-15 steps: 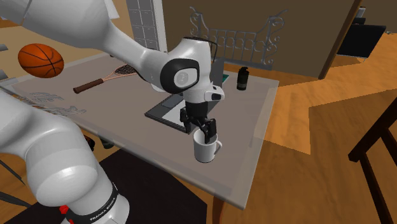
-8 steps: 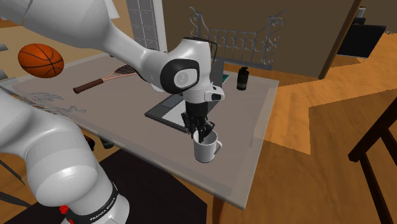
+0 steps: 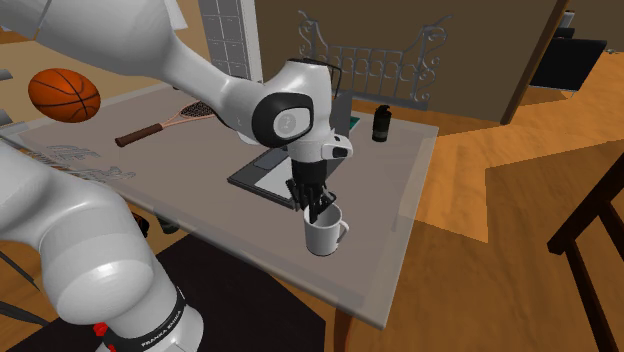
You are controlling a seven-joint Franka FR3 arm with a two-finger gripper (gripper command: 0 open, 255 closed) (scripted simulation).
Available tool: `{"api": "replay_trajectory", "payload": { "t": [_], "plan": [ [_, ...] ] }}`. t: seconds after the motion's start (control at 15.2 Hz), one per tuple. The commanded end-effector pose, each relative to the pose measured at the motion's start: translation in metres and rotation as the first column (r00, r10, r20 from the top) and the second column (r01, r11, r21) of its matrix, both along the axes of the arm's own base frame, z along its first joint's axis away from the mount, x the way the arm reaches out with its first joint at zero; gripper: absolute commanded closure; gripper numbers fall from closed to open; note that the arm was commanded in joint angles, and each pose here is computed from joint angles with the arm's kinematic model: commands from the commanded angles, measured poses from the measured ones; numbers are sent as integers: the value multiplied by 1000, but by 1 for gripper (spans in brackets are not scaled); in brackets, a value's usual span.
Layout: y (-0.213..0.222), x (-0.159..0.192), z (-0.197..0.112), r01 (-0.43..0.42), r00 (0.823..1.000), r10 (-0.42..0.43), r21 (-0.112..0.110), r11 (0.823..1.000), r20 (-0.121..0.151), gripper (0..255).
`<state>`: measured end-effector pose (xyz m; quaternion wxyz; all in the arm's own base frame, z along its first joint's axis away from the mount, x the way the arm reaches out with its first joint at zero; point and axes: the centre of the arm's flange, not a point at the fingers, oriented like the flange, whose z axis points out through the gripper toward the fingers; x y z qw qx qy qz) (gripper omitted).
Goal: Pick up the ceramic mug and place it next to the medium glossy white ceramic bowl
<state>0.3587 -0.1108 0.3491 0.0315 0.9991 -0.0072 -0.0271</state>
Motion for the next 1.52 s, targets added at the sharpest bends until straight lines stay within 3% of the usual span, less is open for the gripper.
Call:
{"api": "replay_trajectory", "payload": {
  "t": [0.0,1.45],
  "plan": [
    [0,0,5,0,1000,0,0,1000,0,255],
    [0,0,121,0,1000,0,0,1000,0,255]
  ]
}}
